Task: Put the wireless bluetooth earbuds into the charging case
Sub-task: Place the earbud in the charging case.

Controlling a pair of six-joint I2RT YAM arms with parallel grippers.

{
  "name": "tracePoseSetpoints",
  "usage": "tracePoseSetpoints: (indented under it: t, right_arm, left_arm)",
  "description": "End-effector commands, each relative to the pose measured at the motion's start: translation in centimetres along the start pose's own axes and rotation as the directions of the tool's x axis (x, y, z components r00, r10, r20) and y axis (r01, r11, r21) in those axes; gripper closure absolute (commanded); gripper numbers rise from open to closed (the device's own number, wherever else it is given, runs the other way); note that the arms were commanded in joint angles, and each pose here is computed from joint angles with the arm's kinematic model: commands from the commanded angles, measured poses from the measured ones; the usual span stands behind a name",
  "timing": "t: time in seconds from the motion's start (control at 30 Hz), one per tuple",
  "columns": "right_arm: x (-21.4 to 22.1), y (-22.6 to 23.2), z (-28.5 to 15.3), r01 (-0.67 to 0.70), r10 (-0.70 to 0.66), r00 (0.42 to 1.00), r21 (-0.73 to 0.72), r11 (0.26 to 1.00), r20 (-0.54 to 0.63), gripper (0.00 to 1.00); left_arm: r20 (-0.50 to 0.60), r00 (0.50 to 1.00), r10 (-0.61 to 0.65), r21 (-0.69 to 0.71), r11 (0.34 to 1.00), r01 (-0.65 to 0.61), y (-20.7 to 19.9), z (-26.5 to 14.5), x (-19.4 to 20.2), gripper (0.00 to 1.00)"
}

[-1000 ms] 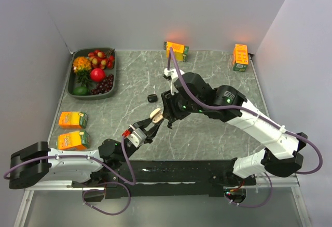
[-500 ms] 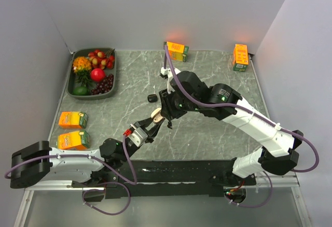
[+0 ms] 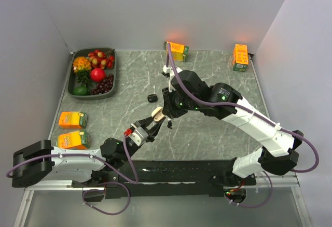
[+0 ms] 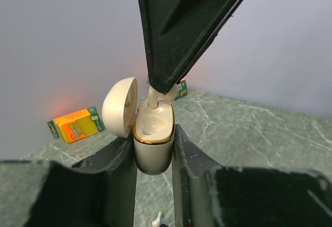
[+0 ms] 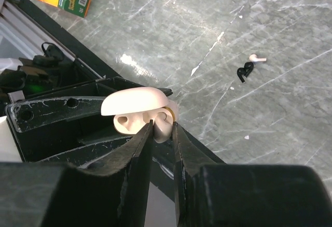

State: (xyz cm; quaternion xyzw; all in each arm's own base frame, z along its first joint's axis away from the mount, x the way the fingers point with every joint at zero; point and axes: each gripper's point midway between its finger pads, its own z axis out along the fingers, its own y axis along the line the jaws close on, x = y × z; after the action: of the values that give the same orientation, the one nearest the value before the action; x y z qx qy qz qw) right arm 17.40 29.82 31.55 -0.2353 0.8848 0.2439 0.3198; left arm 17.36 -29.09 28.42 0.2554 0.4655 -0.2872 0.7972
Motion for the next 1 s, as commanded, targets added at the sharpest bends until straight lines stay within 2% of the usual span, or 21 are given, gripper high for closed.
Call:
tracePoseSetpoints:
  t: [0.0,0.07,0.1,0.2,0.27,0.77,0.97]
  right_arm:
    - [-0.8,0.5,0.1,-0.049,0.050,0.999,-0.010,0.999,0.019,0.77]
    - [-0.8,0.5,0.1,-0.065,0.065,0.998,-0.009,0.998,0.016,0.81]
    - [-0.7,0.5,0.2,-0.070,0.070,0.997,-0.008,0.998,0.014,0.87]
    - [-0.7,0.5,0.3,-0.096,0.096,0.995,-0.002,0.995,0.006,0.97]
    - [-0.6,0.6,0.5,-0.120,0.120,0.993,-0.003,0.993,0.000,1.00]
    - [0.0,1.6,1.1,-0.357,0.354,0.934,-0.108,0.928,-0.043,1.00]
    - [-0.3,1.9,0.7,-0.373,0.371,0.928,-0.130,0.918,-0.042,0.85]
  left_arm:
    - [0.092,0.995,-0.026,-0.045,0.999,0.030,0.8,1.2,-2.8,0.99]
    - [0.090,0.996,-0.018,-0.063,0.998,0.024,1.1,1.2,-2.8,0.99]
    - [0.090,0.996,-0.014,-0.072,0.997,0.021,1.2,1.3,-2.8,0.99]
    - [0.090,0.996,-0.002,-0.098,0.995,0.011,1.6,1.3,-2.7,0.99]
    - [0.101,0.995,-0.003,-0.114,0.993,0.014,1.9,1.4,-3.0,0.99]
    - [0.122,0.992,0.023,-0.208,0.978,0.003,3.0,2.0,-3.5,0.99]
    - [0.135,0.991,0.017,-0.217,0.976,0.012,3.1,1.9,-3.7,0.99]
